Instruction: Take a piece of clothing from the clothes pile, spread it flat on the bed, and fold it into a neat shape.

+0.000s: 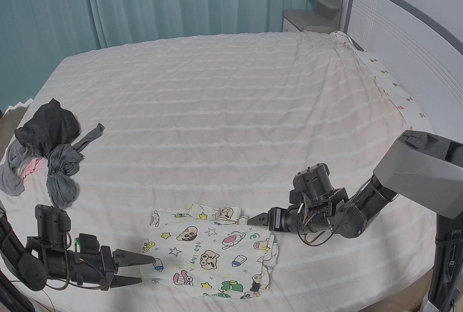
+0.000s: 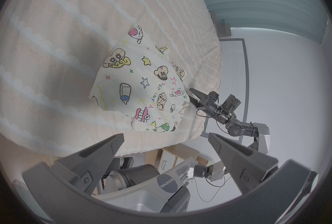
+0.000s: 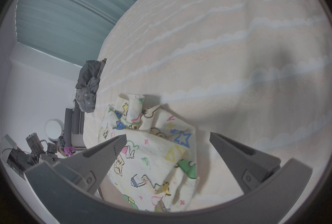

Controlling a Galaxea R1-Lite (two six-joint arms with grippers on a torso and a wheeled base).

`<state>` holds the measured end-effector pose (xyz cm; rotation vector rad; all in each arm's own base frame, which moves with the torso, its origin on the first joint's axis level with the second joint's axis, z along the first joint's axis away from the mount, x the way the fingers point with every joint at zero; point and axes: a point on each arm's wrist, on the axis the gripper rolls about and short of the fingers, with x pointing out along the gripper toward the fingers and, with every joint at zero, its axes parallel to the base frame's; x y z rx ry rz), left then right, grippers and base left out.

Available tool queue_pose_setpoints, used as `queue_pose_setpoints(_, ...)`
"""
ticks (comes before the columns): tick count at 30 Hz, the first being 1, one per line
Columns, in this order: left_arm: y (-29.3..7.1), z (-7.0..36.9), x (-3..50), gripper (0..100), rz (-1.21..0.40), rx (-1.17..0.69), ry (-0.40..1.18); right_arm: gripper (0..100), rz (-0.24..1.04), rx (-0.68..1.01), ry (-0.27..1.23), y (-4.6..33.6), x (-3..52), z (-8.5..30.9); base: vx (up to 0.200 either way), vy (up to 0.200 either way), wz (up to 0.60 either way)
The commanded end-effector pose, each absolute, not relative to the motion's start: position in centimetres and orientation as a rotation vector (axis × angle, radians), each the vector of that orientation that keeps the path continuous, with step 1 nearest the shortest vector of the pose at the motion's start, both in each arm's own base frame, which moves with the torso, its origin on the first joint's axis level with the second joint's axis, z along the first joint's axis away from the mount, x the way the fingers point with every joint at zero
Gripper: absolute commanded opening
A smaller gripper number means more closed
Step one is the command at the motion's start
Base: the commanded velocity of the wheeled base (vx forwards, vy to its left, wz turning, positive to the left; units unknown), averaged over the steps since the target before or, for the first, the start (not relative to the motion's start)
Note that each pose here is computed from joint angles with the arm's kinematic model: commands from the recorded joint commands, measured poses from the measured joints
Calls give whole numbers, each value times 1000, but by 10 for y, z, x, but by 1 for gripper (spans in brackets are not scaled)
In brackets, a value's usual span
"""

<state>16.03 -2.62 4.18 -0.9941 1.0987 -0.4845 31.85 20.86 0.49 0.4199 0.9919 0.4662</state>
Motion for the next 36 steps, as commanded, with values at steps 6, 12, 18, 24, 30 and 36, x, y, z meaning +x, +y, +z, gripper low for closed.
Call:
queue_pose_setpoints(6,-26,40,158,100,-479,-998,1109,0,507,399,1010,218,312,2,0,0,0)
queue_pose_setpoints(12,-26,40,158,100,-479,-998,1109,0,515,394,1017,220,308,2,0,0,0)
queue_pose_setpoints(18,-26,40,158,100,-479,-998,1109,0,517,396,1005,220,309,5,0,0,0)
queue_pose_setpoints(24,-26,40,158,100,-480,-996,1109,0,517,406,948,220,309,18,0,0,0)
queue_pose_setpoints(30,-26,40,158,100,-479,-998,1109,0,509,421,853,219,313,33,0,0,0)
queue_pose_setpoints(36,-26,40,158,100,-479,-998,1109,0,497,426,828,217,318,34,0,0,0)
